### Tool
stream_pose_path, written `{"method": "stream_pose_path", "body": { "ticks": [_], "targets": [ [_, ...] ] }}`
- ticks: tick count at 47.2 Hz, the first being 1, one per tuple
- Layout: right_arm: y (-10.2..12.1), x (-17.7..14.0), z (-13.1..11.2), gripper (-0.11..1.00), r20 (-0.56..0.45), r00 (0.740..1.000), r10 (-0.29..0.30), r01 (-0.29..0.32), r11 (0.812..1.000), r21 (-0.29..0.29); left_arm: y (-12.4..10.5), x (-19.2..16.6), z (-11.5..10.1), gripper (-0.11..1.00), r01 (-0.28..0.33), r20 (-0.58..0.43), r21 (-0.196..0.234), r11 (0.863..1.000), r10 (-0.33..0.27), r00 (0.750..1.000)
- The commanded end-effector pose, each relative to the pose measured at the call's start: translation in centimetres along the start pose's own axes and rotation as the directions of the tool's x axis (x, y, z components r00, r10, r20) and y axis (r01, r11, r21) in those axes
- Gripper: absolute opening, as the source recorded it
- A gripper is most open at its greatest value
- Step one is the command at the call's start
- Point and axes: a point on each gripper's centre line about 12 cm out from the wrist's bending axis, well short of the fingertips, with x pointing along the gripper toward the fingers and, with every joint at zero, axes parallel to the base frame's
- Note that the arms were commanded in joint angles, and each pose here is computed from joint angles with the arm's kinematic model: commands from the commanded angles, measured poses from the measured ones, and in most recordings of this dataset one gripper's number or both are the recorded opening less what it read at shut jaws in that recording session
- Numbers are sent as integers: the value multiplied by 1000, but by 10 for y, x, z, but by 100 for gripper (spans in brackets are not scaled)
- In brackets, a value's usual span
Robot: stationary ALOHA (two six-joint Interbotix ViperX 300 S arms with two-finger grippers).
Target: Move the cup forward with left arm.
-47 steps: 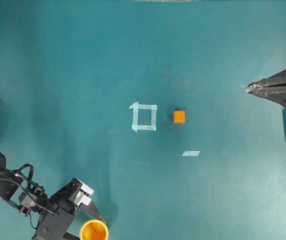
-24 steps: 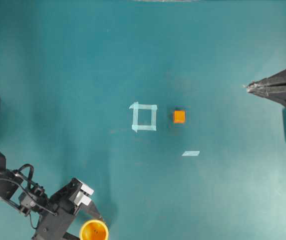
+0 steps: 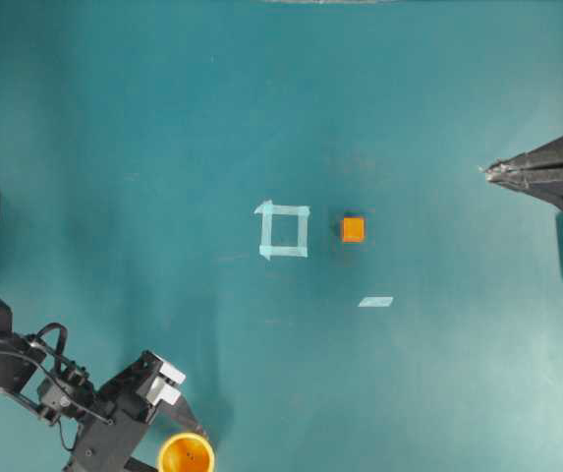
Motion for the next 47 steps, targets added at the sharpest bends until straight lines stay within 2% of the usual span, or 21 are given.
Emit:
{"method": "stream_pose_path", "body": {
  "ticks": [1,47],
  "targets": [
    [0,2,13,0,34,999,-2,2,1000,-2,0,1,13,65,2,38,2,1000,-2,999],
    [0,1,17,0,44,999,-2,2,1000,-2,-1,1,13,65,2,40,3,1000,-3,999]
  ]
}}
